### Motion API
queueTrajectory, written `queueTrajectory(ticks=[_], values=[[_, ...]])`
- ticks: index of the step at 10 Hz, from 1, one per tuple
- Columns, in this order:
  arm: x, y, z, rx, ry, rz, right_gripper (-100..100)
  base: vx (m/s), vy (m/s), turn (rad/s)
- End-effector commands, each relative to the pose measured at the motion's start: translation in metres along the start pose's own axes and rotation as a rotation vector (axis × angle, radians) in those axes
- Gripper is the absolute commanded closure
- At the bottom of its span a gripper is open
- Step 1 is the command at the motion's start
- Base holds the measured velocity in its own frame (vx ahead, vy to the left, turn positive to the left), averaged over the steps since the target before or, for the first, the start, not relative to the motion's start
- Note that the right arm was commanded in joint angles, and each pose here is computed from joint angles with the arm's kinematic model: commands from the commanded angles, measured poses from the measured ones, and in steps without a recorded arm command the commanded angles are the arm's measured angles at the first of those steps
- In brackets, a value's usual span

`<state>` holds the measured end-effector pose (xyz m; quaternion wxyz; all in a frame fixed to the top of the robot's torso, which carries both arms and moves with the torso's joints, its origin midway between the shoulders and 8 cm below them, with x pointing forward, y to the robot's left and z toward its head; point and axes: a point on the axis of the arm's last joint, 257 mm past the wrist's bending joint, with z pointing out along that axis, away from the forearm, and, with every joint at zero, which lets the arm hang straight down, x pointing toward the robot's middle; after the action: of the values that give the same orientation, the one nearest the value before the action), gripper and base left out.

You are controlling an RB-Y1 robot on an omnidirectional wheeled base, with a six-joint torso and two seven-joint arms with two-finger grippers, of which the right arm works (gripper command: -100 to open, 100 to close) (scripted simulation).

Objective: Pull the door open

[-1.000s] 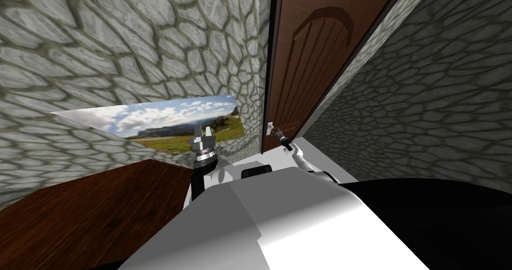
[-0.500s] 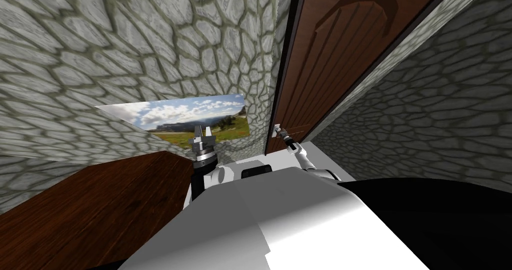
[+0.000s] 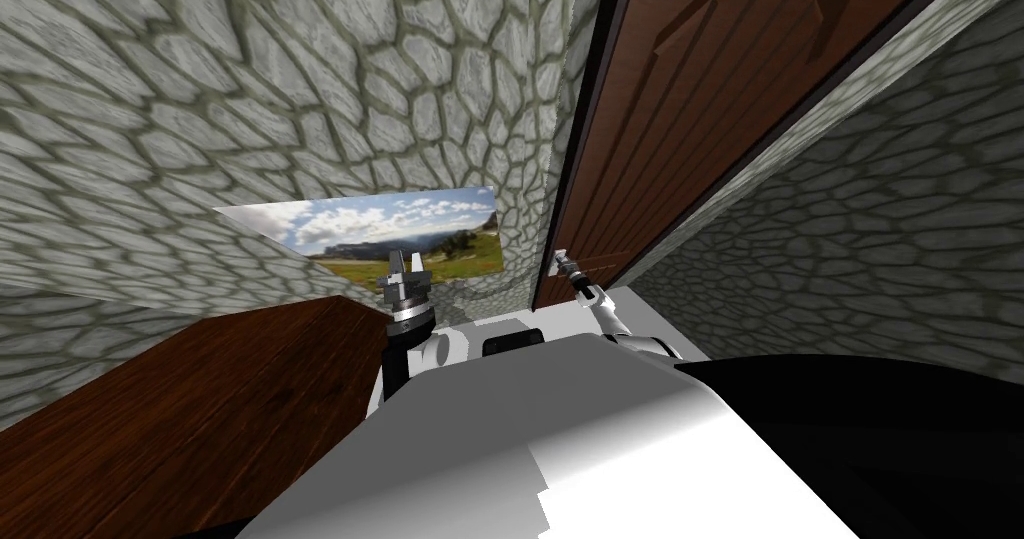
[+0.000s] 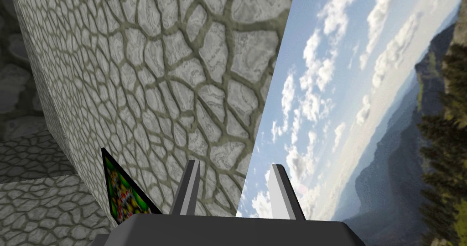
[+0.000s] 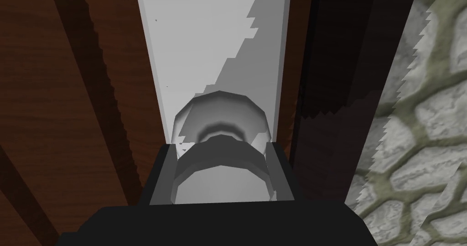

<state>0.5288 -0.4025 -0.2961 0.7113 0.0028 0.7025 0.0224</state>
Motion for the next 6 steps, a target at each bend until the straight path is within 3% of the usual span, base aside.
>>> queueTrajectory(ticks=[1,4,6], values=[[0.0007,0.0004,-0.0003,0.0,0.001,0.001,100,-0.006,-0.003,0.009],[0.0007,0.0004,-0.0003,0.0,0.001,0.001,100,0.0,0.0,0.0],[-0.002,0.0019,0.0011,0.005,-0.01,0.07,100,-0.038,-0.033,0.046]])
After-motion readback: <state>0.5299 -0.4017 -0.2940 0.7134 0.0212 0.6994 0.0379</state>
